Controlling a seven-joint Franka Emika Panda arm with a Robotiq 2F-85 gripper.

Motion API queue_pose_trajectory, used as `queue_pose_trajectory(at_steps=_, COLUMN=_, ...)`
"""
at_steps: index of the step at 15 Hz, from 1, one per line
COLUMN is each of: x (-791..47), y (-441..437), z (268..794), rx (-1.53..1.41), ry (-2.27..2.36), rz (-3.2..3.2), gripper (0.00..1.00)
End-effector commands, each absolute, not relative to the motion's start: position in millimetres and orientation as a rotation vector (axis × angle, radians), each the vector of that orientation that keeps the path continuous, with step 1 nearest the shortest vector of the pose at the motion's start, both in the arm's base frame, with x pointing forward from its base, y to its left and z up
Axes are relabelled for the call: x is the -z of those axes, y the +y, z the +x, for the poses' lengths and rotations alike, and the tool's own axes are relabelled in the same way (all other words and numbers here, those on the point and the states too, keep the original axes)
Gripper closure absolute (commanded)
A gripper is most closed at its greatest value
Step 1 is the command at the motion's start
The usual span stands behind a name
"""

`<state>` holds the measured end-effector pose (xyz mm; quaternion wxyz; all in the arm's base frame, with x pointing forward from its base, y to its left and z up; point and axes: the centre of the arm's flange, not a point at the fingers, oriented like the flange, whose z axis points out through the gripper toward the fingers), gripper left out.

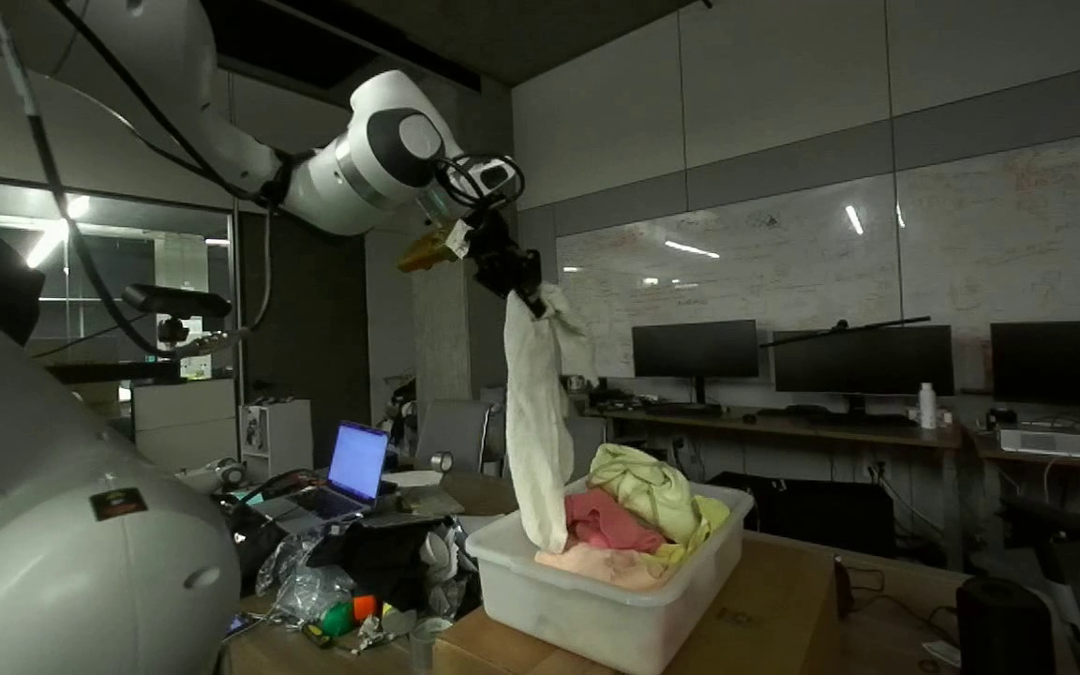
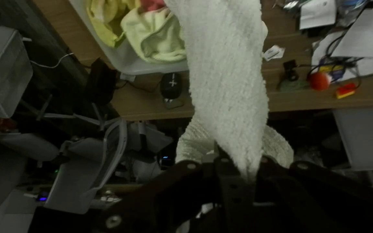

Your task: Pick the clothes in the box and put them on the table

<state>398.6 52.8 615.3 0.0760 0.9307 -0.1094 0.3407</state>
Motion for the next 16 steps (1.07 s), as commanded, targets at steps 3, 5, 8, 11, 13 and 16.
queue_pose_trajectory(at_steps=3, x=-613, y=127, z=426, rx=-0.841, ry=0.041, rz=3.000, gripper=0.97)
queue_pose_trajectory(at_steps=5, x=-610, y=151, z=428, rx=-0.788, ry=0.190, rz=3.053, gripper=0.97)
queue_pose_trajectory(at_steps=8, x=-607, y=181, z=431, rx=-0.739, ry=0.419, rz=3.121, gripper=0.97)
queue_pose_trajectory(at_steps=11, x=-602, y=211, z=435, rx=-0.671, ry=0.647, rz=3.170, gripper=0.97)
queue_pose_trajectory(at_steps=13, x=-593, y=232, z=440, rx=-0.584, ry=0.802, rz=3.173, gripper=0.97)
queue_pose_trajectory(at_steps=16, x=-573, y=257, z=447, rx=-0.421, ry=0.960, rz=3.085, gripper=0.91)
